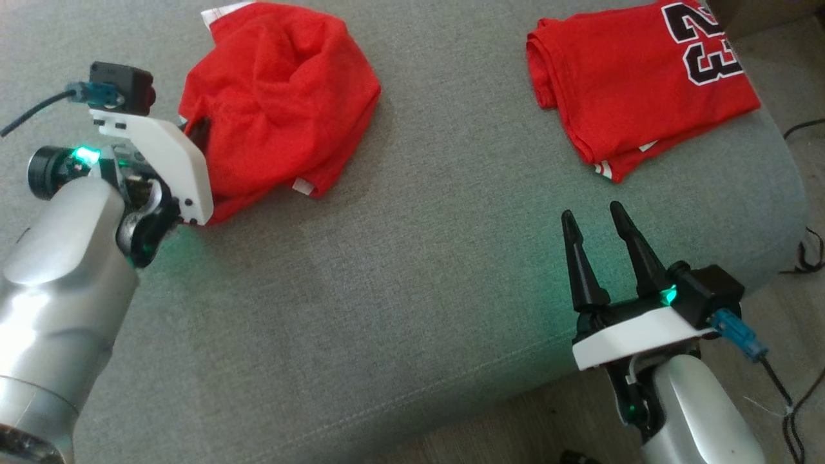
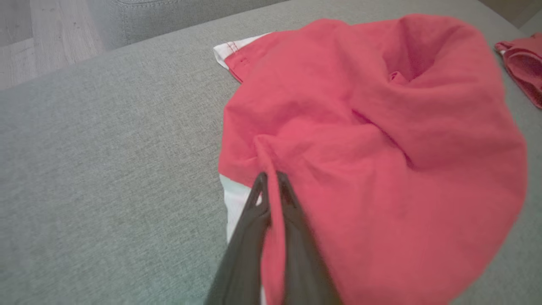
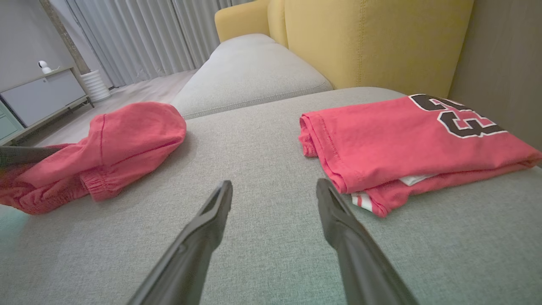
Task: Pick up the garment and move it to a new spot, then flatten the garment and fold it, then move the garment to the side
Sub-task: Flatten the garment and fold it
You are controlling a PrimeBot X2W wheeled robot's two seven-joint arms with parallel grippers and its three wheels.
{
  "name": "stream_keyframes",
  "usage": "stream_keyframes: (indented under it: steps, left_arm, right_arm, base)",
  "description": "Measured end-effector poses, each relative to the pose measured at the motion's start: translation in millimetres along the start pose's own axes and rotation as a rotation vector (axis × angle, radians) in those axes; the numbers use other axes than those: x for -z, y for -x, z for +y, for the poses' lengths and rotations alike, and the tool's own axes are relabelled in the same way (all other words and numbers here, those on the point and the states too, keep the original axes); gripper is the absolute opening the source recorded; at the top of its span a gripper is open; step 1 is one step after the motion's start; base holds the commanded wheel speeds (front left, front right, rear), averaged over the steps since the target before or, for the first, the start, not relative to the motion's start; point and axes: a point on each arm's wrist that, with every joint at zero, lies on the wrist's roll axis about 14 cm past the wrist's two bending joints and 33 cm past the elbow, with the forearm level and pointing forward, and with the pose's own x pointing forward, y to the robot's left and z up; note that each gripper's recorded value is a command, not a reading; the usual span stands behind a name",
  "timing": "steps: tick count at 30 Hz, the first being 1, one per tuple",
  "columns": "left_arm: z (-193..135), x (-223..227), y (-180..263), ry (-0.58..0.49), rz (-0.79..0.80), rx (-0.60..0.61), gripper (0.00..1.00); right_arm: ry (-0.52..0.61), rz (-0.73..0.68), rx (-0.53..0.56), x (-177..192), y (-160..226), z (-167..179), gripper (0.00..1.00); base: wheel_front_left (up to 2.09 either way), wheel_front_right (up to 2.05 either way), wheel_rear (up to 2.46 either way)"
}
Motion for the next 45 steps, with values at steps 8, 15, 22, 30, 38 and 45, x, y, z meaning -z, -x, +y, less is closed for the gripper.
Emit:
stream_keyframes:
  steps: [8,15,22,30,38,45]
  left_arm:
    - [11,-30,19,-0.154,-0.104,-0.067,0.0]
    - [25,-111,67,-0.347,-0.292,-0.17,0.0]
    - [-35,-124,80,-0.437,-0.377,-0.051,0.0]
    - [-138,-45,52,-0.336,-0.327,0.236,0.0]
    - [-201,48,33,-0.205,-0.198,0.394,0.0]
    - [-211,87,33,-0.183,-0.152,0.414,1.0]
  right_arm:
    - [-0.002,-0.034,-0.005,-10,3,1,1.0]
    - [-0.002,-0.066,-0.008,-19,9,2,1.0]
    - [-0.009,-0.078,-0.027,-23,12,9,1.0]
    - [-0.007,-0.07,-0.036,-21,12,12,1.0]
    - [0.008,-0.061,0.019,-20,10,-7,1.0]
    - [0.019,-0.072,0.041,-25,8,-14,1.0]
  base:
    - [0.0,0.0,0.0]
    - [0.0,0.0,0.0]
    - [0.0,0.0,0.0]
    - [0.0,0.0,0.0]
    - [0.0,0.0,0.0]
    - [0.0,0.0,0.0]
